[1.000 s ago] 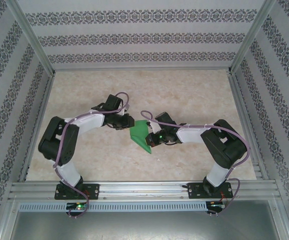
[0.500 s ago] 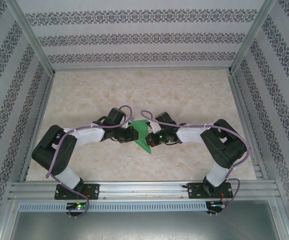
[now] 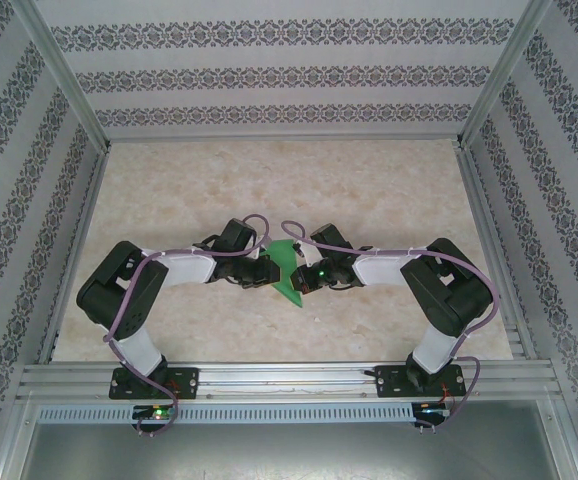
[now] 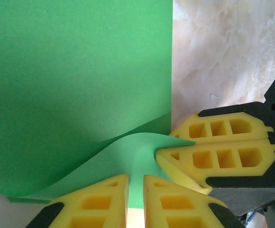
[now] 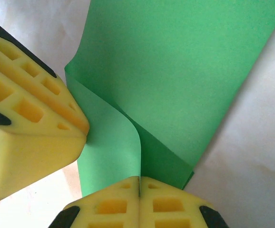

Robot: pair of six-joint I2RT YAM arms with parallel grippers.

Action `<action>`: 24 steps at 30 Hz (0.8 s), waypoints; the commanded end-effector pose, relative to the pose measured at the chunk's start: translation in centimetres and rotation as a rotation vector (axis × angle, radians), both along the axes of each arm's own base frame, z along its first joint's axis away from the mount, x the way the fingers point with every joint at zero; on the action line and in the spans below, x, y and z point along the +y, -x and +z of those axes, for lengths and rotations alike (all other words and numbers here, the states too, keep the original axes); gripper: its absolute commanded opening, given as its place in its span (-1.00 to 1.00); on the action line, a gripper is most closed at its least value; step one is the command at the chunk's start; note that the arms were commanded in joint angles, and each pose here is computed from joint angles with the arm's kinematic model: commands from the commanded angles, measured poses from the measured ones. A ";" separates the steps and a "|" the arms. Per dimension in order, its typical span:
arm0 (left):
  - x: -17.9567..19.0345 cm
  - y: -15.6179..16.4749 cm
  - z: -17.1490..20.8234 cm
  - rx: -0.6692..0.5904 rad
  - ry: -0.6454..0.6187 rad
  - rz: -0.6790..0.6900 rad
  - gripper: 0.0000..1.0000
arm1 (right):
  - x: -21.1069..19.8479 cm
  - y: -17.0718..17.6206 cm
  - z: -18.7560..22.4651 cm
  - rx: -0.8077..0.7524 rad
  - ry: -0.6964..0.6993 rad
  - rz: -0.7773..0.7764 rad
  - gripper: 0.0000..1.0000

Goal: Fold a paper plane with a square sheet of paper (fold left side to right side)
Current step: Third fold the triangle at the center of the table.

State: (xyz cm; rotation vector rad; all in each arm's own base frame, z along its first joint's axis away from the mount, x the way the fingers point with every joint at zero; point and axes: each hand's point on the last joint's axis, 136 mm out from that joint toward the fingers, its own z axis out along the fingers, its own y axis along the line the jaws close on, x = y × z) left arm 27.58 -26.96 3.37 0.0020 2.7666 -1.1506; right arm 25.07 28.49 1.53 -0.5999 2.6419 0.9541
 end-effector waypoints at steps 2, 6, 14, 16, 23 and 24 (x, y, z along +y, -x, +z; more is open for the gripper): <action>0.1 -0.2 -0.6 -0.008 -0.034 0.006 -0.69 | -2.0 1.8 -3.3 0.082 0.104 -0.002 -1.00; 0.2 -0.1 -0.9 -0.003 -0.043 0.006 -0.69 | -2.0 1.8 -3.3 0.082 0.103 0.000 -1.00; 0.7 0.0 -2.2 0.016 -0.075 0.017 -0.69 | -1.9 1.8 -3.3 0.084 0.101 0.001 -1.00; 0.8 0.1 -2.5 0.020 -0.089 0.020 -0.69 | -2.0 1.8 -3.3 0.083 0.100 0.001 -1.00; 2.1 0.9 -3.9 0.060 -0.164 0.031 -0.74 | -1.5 1.5 -2.3 0.079 0.069 -0.003 -0.94; 2.3 1.0 -4.1 0.065 -0.172 0.031 -0.75 | -1.5 1.3 -2.1 0.076 0.063 -0.005 -0.93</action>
